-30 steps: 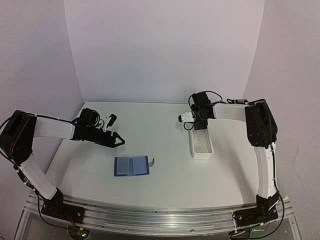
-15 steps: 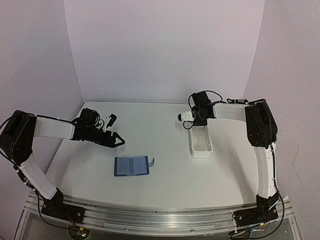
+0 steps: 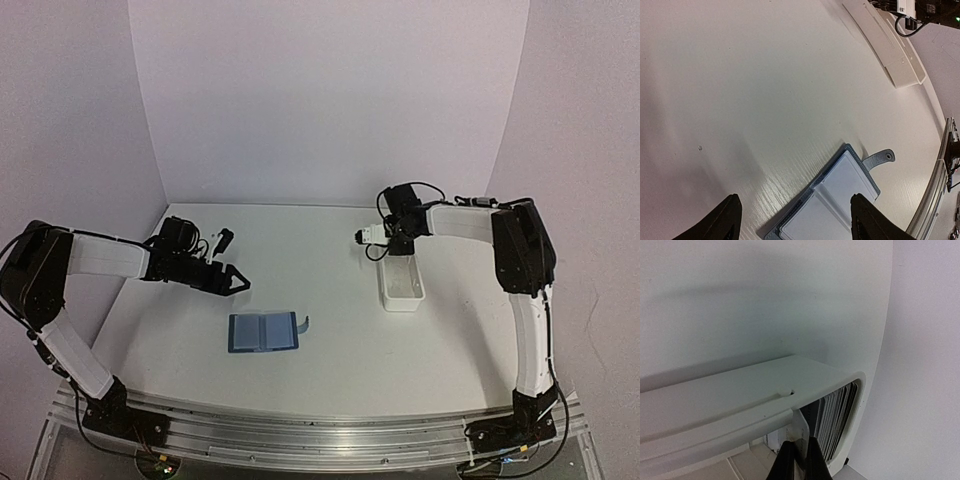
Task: Put the credit cards into the card holder
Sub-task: Pick up the credit card from the storage box, then insert the credit card into the card holder.
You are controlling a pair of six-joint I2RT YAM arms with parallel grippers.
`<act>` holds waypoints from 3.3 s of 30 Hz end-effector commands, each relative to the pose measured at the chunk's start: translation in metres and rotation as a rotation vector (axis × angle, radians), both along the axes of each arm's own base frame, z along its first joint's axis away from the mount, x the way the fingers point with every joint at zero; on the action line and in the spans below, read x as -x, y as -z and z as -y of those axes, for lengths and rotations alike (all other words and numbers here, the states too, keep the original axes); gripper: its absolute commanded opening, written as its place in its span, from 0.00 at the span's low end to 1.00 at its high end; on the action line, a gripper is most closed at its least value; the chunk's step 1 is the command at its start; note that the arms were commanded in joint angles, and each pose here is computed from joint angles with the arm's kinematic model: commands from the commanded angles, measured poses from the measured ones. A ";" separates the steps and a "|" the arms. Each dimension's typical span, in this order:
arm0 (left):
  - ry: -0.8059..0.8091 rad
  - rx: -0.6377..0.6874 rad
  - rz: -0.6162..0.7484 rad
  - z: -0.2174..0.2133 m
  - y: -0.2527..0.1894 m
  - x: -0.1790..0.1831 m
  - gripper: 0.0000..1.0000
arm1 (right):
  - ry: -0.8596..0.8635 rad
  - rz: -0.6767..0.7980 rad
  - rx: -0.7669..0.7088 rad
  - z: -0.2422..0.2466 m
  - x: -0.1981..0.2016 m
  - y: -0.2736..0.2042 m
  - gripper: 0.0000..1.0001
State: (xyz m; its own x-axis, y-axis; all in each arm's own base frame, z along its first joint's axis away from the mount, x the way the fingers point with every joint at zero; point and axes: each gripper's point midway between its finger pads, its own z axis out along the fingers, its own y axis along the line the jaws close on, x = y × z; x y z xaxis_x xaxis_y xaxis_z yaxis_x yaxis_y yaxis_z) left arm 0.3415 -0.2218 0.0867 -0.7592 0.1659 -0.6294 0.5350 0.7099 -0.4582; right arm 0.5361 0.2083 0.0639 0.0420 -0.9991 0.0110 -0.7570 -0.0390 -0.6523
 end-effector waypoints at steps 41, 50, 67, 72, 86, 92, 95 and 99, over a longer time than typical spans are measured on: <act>-0.279 0.084 -0.608 -0.026 0.071 0.099 0.63 | 0.911 -1.063 -1.701 -0.280 0.209 -0.093 0.00; -0.290 0.121 -0.662 -0.021 0.087 0.104 0.52 | 1.026 -1.216 -1.656 -0.300 0.240 -0.023 0.00; -0.361 0.096 -0.685 -0.028 0.106 0.102 0.37 | 1.101 -1.138 -1.637 -0.286 0.239 0.013 0.00; -0.365 0.092 -0.688 -0.029 0.108 0.103 0.35 | 1.114 -1.130 -1.627 -0.283 0.240 0.019 0.00; -0.369 0.094 -0.692 -0.029 0.111 0.104 0.03 | 1.020 -1.241 -1.668 -0.295 0.250 -0.004 0.00; -0.393 0.079 -0.695 -0.033 0.114 0.104 0.00 | 1.023 -1.224 -1.709 -0.288 0.249 -0.012 0.00; -0.395 0.076 -0.697 -0.033 0.115 0.105 0.00 | 1.060 -1.203 -1.703 -0.287 0.246 0.003 0.00; -0.400 0.071 -0.696 -0.034 0.115 0.104 0.00 | 1.043 -1.233 -1.691 -0.297 0.245 0.010 0.00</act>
State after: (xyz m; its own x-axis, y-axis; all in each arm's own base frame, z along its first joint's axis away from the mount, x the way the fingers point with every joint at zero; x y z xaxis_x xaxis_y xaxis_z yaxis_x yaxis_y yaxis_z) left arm 0.2588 -0.2122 0.0086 -0.9820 -0.1720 -0.0781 -0.0530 0.6478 -0.7599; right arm 0.2863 0.4890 0.0377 -0.9613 0.2228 -0.1618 -0.0519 0.4304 0.9012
